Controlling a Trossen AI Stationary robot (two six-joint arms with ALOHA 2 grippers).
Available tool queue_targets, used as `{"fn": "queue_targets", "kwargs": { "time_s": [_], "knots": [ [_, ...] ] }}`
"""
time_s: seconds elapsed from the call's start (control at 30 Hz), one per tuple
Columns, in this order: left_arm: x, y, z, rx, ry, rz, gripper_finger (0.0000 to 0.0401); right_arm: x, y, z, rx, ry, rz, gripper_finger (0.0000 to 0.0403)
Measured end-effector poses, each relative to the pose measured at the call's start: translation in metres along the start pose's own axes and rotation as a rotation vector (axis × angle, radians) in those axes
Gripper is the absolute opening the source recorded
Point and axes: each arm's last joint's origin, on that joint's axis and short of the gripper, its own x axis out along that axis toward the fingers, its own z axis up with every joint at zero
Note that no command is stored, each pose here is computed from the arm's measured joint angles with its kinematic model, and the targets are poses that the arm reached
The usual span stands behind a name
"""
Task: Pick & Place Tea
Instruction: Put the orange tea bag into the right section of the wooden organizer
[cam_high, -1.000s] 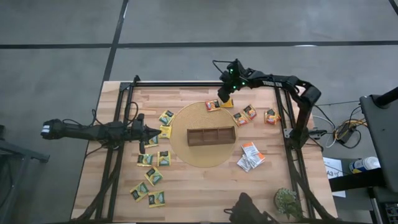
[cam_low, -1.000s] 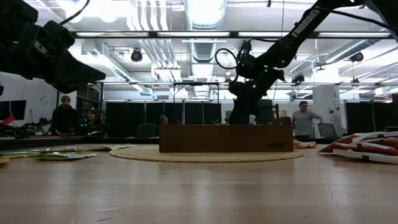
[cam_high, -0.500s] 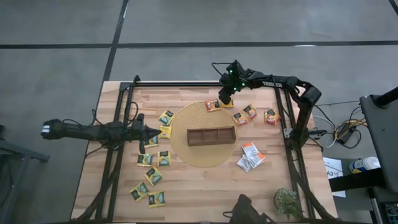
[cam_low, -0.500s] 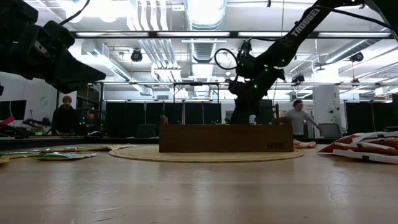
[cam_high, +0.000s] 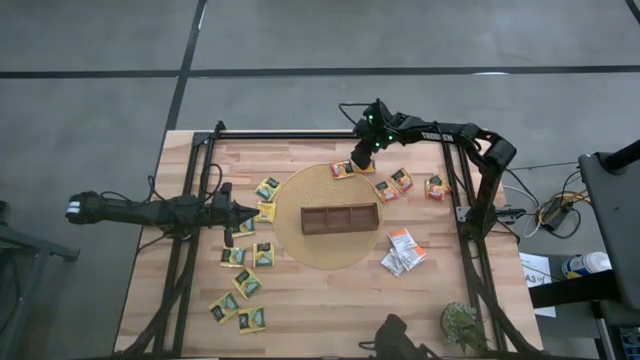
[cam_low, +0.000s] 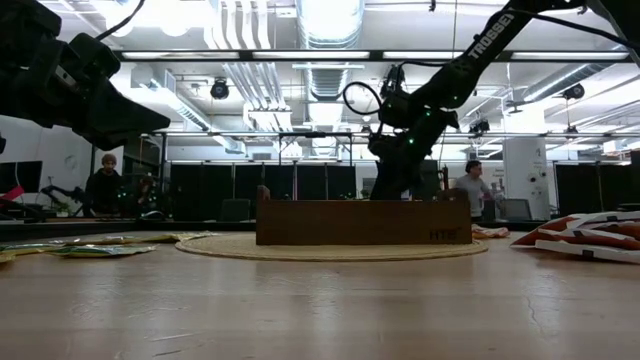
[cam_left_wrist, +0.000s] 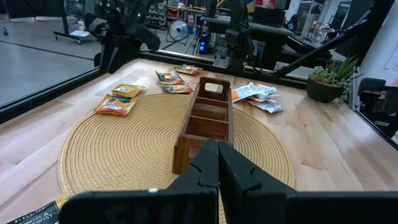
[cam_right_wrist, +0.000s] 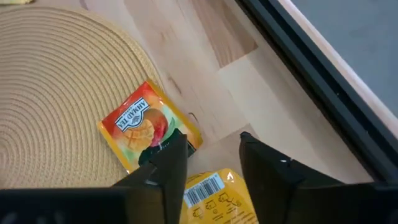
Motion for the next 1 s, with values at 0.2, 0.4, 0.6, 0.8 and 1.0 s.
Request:
{"fn": "queue_targets", "kwargs": {
  "time_s": [0.2,0.4,0.6,0.8,1.0],
  "knots": [
    [0.0,0.0,0.0,0.0,0.0,0.0,0.0,0.0,0.001,0.002,0.033,-0.016,0.001,0.0166],
    [0.0,0.0,0.0,0.0,0.0,0.0,0.0,0.002,0.005,0.001,0.041,-0.012,0.007,0.0159],
    [0.0,0.0,0.0,0.0,0.0,0.0,0.0,0.004,0.008,-0.001,0.042,-0.002,-0.007,0.0146],
    [0.0,0.0,0.0,0.0,0.0,0.0,0.0,0.005,0.01,-0.001,0.041,-0.011,-0.004,0.0137],
    [0.0,0.0,0.0,0.0,0.0,0.0,0.0,0.007,0.012,-0.001,0.041,-0.012,0.0,0.0132]
  ]
}}
